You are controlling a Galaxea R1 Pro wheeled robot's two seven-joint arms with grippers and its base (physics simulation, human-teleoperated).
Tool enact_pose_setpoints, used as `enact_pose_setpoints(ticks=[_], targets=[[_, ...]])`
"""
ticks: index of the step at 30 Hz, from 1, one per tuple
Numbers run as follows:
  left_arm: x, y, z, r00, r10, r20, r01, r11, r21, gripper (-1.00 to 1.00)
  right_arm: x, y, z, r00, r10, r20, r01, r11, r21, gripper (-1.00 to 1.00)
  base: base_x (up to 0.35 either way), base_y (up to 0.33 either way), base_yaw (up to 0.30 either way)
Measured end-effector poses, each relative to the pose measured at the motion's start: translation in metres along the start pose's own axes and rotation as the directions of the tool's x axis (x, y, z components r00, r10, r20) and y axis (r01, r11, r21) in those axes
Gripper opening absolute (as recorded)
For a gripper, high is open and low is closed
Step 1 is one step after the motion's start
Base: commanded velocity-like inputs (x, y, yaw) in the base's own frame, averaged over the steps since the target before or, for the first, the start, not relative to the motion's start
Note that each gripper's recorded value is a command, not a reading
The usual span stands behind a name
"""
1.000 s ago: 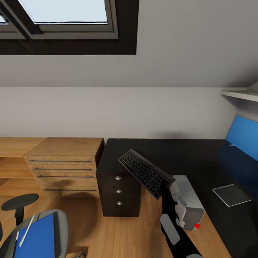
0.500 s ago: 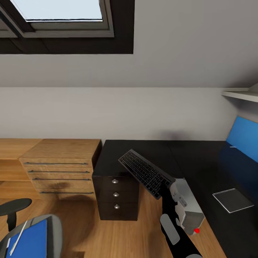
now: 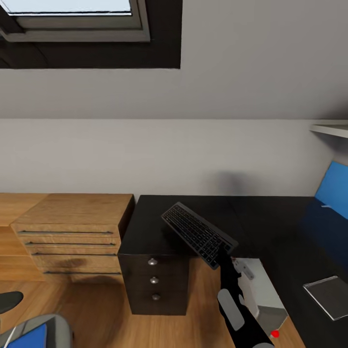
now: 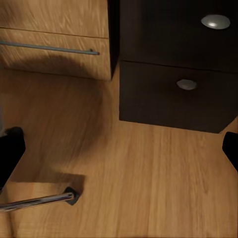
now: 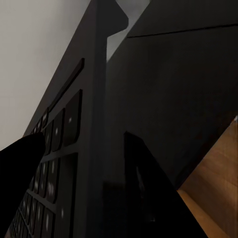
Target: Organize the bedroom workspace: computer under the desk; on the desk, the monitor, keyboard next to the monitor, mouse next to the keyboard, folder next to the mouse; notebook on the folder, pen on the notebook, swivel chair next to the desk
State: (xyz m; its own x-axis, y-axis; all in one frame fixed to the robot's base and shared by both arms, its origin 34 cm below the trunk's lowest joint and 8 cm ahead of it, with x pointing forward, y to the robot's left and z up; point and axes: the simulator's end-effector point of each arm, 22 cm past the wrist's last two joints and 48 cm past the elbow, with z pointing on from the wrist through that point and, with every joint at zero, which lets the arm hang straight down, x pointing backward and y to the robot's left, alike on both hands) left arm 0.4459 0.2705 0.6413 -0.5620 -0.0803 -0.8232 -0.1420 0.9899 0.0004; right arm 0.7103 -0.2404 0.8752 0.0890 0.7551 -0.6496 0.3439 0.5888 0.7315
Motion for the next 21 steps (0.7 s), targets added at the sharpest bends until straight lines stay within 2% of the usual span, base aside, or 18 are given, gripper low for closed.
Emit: enact_pose_setpoints(ticks=[5,12,21], targets=[[0.0,0.0,0.0,1.0,0.0,0.0,0.0,1.0,0.0,1.0,-0.007,-0.01,0.003,1.0,-0.015,0.008,0.015,1.0,0.021,-1.0,0.336,0.0,0.0],[0.0,0.0,0.0,1.0,0.0,0.0,0.0,1.0,-0.001,1.0,-0.01,-0.012,0.004,1.0,-0.02,0.015,0.02,1.0,0.023,-1.0,0.315,0.0,0.0],[0.0,0.001,0.0,1.0,0.001,0.0,-0.001,1.0,-0.002,1.0,-0.013,-0.012,0.005,0.999,-0.027,0.021,0.027,1.0,0.016,-1.0,0.191,0.0,0.0]])
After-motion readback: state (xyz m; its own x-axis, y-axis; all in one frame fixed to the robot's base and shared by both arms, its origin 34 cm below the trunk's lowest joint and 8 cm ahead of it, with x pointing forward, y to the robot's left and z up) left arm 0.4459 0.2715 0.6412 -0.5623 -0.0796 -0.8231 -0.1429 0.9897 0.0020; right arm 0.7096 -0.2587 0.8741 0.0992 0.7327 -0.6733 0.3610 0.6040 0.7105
